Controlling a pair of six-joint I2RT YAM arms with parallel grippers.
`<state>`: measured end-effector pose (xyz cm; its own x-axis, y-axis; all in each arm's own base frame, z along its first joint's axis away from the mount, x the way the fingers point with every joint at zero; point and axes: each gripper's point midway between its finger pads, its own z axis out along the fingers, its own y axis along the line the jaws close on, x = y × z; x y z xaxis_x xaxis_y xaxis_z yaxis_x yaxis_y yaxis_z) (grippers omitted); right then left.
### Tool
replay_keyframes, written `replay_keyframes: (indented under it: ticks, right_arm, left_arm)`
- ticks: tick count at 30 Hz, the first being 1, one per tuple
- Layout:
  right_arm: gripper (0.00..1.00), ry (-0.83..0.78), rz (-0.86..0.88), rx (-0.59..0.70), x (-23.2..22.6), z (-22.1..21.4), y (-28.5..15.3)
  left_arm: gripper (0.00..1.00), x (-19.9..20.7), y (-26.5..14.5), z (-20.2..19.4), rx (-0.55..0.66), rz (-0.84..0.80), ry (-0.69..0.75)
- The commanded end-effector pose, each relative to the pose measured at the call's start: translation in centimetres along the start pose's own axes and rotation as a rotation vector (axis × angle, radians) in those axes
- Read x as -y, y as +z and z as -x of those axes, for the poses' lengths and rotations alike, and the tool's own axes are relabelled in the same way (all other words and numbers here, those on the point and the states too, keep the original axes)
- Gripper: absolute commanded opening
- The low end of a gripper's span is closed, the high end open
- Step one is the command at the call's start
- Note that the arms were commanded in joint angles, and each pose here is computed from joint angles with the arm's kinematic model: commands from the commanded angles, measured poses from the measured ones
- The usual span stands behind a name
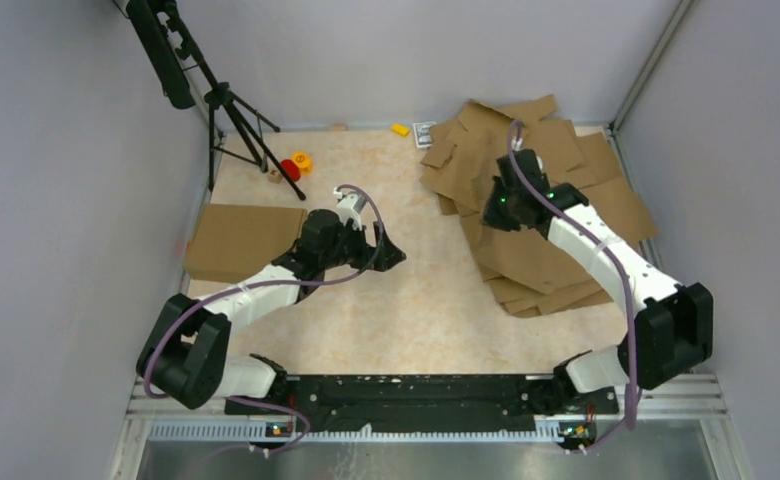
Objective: Fold the paper box
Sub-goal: Move the paper box to the paper box.
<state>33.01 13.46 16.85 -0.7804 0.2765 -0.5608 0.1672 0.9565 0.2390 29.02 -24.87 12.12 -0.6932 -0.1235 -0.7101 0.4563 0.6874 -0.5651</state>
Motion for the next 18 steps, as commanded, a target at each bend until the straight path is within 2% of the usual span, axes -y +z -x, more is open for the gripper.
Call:
replay_keyframes:
  ticks: [1,3,5,7,9,13,16,18]
  right_arm:
    - [0.00,0.257,0.428,0.004,-10.5,-0.8,-2.0]
    - [0.02,0.341,0.647,0.006,-14.4,-0.9,-2.9]
    - [0.44,0.359,0.767,0.018,-16.6,-0.3,-3.8]
    - [0.75,0.289,0.703,0.029,-16.4,0.3,-3.3]
    - [0.81,0.187,0.587,0.060,-14.9,0.7,-2.9]
    - [0.82,-0.001,0.423,0.153,-10.3,1.4,-3.0]
    - [0.81,-0.044,0.322,0.173,-5.1,1.3,-2.4]
    - [0.76,0.001,0.222,0.161,-0.5,1.0,-1.3]
  left_arm:
    - [0.99,2.2,-0.4,2.1,0.059,-0.069,0.063]
    - [0.99,2.4,-0.6,1.8,0.066,-0.085,0.067]
    - [0.99,2.7,-1.0,1.5,0.078,-0.105,0.069]
    - [0.99,2.3,-1.2,0.9,0.076,-0.098,0.053]
    - [0.99,1.9,-1.3,0.2,0.061,-0.079,0.031]
    - [0.99,1.1,-1.5,-0.5,0.050,-0.042,-0.006]
    - [0.99,0.4,-1.1,-1.1,0.010,-0.004,-0.052]
    - [0.99,0.6,-0.6,-1.7,-0.023,-0.016,-0.097]
